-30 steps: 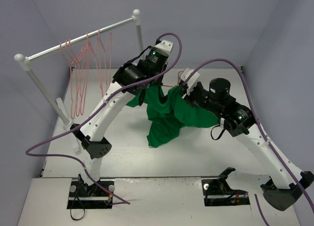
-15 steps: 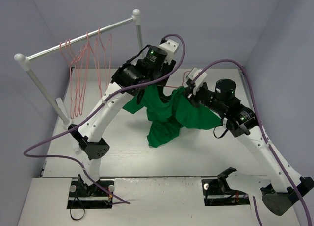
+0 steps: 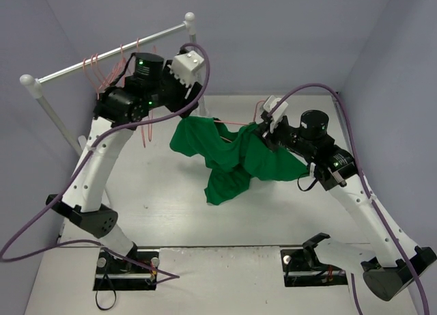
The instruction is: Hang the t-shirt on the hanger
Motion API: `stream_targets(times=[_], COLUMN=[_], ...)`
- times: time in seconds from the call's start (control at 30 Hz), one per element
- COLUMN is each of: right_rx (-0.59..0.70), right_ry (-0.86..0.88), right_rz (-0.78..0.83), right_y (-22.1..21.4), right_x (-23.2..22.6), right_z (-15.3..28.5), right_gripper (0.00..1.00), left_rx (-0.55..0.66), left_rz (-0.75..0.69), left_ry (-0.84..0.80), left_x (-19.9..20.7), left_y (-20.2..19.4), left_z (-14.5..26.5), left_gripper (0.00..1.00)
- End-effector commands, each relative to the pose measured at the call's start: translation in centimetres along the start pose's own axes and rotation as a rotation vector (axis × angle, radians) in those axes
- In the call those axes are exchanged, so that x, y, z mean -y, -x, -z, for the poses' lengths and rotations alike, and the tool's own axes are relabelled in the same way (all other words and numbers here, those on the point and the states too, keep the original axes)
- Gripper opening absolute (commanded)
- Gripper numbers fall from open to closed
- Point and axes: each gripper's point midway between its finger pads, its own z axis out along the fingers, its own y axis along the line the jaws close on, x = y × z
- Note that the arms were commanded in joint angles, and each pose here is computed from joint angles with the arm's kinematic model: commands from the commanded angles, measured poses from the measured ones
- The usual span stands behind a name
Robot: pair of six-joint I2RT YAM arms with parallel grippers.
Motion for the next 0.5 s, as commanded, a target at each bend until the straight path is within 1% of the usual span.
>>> stream_targets(times=[0.0,0.17,0.37,0.47], right_rx=[0.144,0.15,0.156,0.158], right_ry=[0.0,0.027,0.042,0.047], right_rz=[0.052,0.053,0.052,0.053], right_y=[3.8,4.0,4.1,4.2], right_x=[0.5,0.1,-0.2,-0.3], right_z=[0.4,0.2,0.2,0.3], right_gripper=[0.0,0.0,0.0,0.0], left_rx=[0.141,0.11,0.075,0.055], left_rz=[-0.212,-0.267,-0.286,-0.292], left_ry=[-0.223,-0.316,-0.453,-0.469], left_x=[3.2,4.0,5.6,5.7], left_y=[1.2,-1.3,-3.0,-3.8], left_z=[2.7,1.6,0.0,-0.9], left_gripper=[0.57,0.57,0.57,0.57])
